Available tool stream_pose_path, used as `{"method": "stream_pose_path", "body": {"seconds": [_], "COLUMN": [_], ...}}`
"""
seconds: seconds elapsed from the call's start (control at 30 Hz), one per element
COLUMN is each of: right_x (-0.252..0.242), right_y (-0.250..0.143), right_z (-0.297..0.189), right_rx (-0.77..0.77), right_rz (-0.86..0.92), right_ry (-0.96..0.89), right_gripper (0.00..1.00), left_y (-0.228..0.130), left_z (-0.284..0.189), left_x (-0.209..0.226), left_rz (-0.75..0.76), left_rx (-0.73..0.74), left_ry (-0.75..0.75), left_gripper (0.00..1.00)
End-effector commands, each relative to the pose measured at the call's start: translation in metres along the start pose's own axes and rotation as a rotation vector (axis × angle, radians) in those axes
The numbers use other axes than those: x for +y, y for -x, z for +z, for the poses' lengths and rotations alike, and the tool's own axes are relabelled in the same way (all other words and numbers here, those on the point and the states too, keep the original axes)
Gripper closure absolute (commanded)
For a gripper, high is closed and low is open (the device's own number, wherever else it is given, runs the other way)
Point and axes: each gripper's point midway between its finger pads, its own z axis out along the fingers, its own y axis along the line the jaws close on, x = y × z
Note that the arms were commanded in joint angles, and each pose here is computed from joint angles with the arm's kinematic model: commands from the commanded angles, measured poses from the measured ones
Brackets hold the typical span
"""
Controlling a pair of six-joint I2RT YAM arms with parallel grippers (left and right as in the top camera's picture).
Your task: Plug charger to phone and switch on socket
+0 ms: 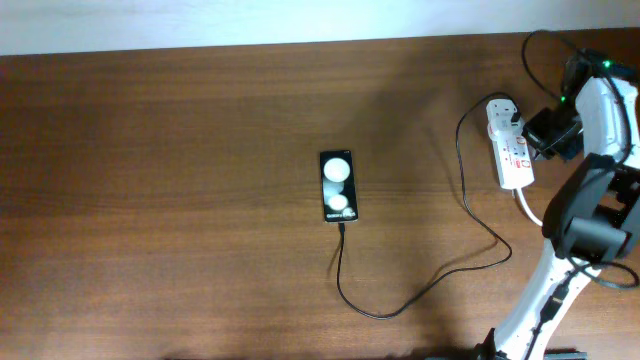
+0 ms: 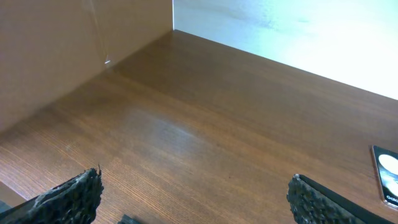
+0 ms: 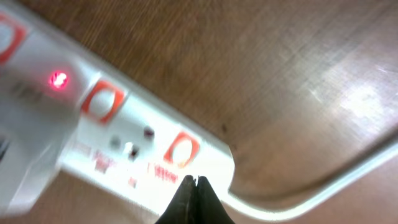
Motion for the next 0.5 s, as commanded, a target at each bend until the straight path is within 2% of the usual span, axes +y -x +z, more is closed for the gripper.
{"method": "stream_pose_path", "body": {"seconds": [0.0, 0.17, 0.27, 0.47], "right_x": [-0.010, -0.030, -0.028, -0.011], "right_y": [-0.009, -0.045, -0.083, -0.167], "right_z": [-0.061, -0.120, -0.162, -0.238], "right_rx": [-0.080, -0.093, -0.135, -0.305], "right_rz": [-0.017, -0.030, -0.119, -0.362], "right_ry": [0.033, 0.046, 0.059, 0.147], "right_gripper": [0.96, 0.96, 0.96, 0.96], "left_y": [0.001, 0.000, 0.000, 0.049], "left_z": [-0.001, -0.001, -0.001, 0.001], "left_x": [0.002, 0.003, 0.002, -0.029], "left_rz": [0.007, 0.009, 0.008, -0.111], "left_rx": [-0.010, -0.006, -0.007, -0.184], "left_ry": [0.012, 0.013, 0.012, -0.133], "left_gripper": [0.01, 0.01, 0.01, 0.01]}}
